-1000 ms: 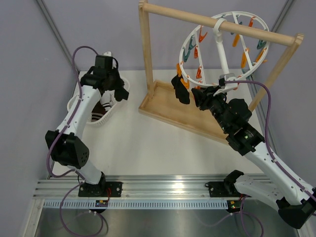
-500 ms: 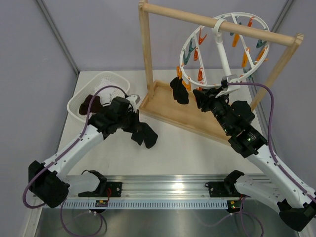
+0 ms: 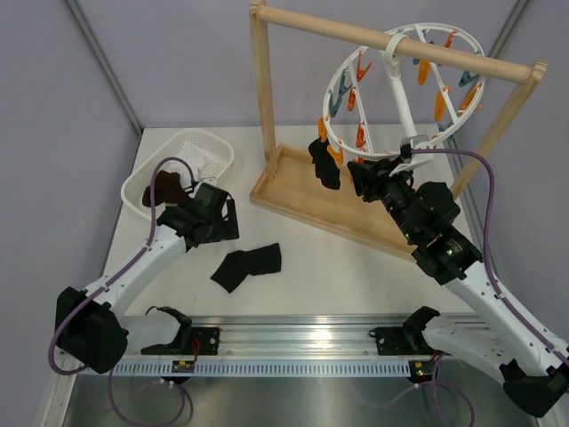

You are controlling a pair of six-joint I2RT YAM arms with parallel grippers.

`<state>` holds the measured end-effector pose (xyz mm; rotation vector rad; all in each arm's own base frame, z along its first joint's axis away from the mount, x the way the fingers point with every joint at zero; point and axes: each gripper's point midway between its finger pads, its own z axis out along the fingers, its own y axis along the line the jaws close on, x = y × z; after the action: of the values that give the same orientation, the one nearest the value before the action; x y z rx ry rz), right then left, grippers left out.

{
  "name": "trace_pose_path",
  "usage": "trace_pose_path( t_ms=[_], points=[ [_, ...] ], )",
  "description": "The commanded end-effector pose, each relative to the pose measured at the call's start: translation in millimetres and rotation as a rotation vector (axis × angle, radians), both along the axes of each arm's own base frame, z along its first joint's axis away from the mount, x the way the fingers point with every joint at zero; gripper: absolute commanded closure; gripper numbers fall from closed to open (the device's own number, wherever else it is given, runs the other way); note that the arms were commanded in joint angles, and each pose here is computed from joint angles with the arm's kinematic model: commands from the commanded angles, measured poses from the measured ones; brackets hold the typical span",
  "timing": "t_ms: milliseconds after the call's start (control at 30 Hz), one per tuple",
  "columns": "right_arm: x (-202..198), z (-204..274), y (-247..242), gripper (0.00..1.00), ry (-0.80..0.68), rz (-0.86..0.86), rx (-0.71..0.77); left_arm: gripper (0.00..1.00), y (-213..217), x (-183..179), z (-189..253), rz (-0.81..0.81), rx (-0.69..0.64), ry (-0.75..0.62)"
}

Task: Clip the socks to the hanger
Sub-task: Place the sock at the center of the board, then move the sock to the center of the board.

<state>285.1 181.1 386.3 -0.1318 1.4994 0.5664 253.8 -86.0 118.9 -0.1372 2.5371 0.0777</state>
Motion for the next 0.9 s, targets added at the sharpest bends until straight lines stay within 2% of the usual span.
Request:
trace_pose_path(
  t_ms=[0, 33, 100, 233, 433, 500, 700, 867],
  points=[
    [-16, -62, 16, 1.0, 0.186, 0.11, -0.105, 0.03, -26, 2, 5, 0.085, -0.198, -0.059],
    [-16, -63, 16, 1.0, 0.186, 0.11, -0.105, 0.03, -38, 4, 1, 0.112, -0.262, -0.066],
    [-16, -65, 16, 1.0, 0.188, 0.11, -0.108, 0.04, -44, -3, -20, 0.147, -0.299, -0.025],
    [-17, -67, 18, 1.0, 0.192, 0.12, -0.104, 0.06, -62, 6, -40, 0.147, -0.369, -0.014],
    [-18, -68, 16, 1.0, 0.194, 0.116, -0.1, 0.06, -98, 20, -64, 0.049, -0.392, 0.059],
    [-19, -67, 15, 1.0, 0.192, 0.111, -0.098, 0.07, -105, 19, -78, 0.018, -0.354, 0.092],
    [-21, -65, 8, 1.0, 0.191, 0.091, -0.099, 0.07, -155, 3, -108, -0.177, -0.337, 0.217],
    [-23, -65, 6, 1.0, 0.191, 0.084, -0.101, 0.05, -219, -24, -102, -0.55, -0.302, 0.232]
  ],
)
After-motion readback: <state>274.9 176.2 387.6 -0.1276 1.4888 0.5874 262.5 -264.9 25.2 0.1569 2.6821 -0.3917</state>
